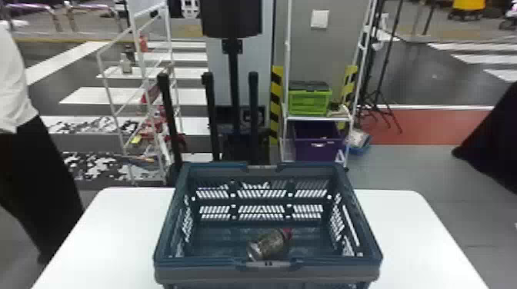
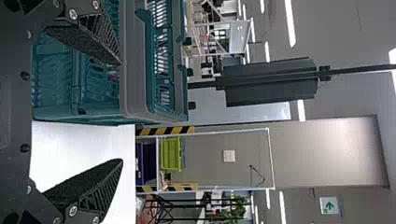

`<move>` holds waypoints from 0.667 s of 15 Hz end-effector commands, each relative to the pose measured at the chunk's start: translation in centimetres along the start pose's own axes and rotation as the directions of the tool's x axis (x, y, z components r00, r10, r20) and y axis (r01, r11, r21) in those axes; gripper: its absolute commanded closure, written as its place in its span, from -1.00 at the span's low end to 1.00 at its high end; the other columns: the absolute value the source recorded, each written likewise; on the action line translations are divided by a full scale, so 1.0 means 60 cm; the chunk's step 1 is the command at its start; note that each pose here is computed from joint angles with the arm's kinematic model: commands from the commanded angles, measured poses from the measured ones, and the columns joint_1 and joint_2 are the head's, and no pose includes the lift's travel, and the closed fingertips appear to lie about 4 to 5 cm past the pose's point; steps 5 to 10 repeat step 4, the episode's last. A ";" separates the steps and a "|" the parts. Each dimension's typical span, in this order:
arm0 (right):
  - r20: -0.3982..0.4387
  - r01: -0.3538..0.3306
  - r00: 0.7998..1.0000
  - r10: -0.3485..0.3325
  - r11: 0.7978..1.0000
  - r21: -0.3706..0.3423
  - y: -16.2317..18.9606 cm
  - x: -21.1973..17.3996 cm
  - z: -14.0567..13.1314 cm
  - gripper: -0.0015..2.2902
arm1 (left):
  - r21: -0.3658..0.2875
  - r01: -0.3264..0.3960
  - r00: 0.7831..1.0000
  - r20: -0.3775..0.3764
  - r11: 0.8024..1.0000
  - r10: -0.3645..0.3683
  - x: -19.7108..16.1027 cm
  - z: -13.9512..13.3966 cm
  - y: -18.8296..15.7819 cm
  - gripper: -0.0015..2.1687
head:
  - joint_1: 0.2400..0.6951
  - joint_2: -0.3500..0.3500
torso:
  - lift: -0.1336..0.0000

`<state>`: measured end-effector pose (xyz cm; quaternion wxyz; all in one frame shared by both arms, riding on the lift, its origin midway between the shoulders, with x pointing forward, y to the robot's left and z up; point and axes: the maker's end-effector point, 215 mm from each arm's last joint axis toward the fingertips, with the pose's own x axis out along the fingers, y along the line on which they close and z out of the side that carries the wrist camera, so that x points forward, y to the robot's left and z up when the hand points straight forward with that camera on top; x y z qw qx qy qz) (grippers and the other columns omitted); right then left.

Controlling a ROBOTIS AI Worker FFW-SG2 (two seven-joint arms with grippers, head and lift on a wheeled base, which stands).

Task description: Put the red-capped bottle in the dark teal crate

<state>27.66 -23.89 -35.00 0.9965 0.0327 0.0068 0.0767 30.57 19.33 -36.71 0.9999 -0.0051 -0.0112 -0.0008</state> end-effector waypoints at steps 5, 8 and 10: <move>-0.009 0.000 1.000 0.000 1.000 0.002 -0.001 0.002 -0.004 -0.87 | -0.004 0.004 1.000 0.003 1.000 -0.004 0.003 0.000 -0.005 -0.97 | 0.14 0.00 | 1.00; -0.009 0.000 1.000 0.000 1.000 0.002 -0.001 0.002 -0.004 -0.87 | -0.004 0.004 1.000 0.003 1.000 -0.004 0.003 0.000 -0.005 -0.97 | 0.14 0.00 | 1.00; -0.009 0.000 1.000 0.000 1.000 0.002 -0.001 0.002 -0.004 -0.87 | -0.004 0.004 1.000 0.003 1.000 -0.004 0.003 0.000 -0.005 -0.97 | 0.14 0.00 | 1.00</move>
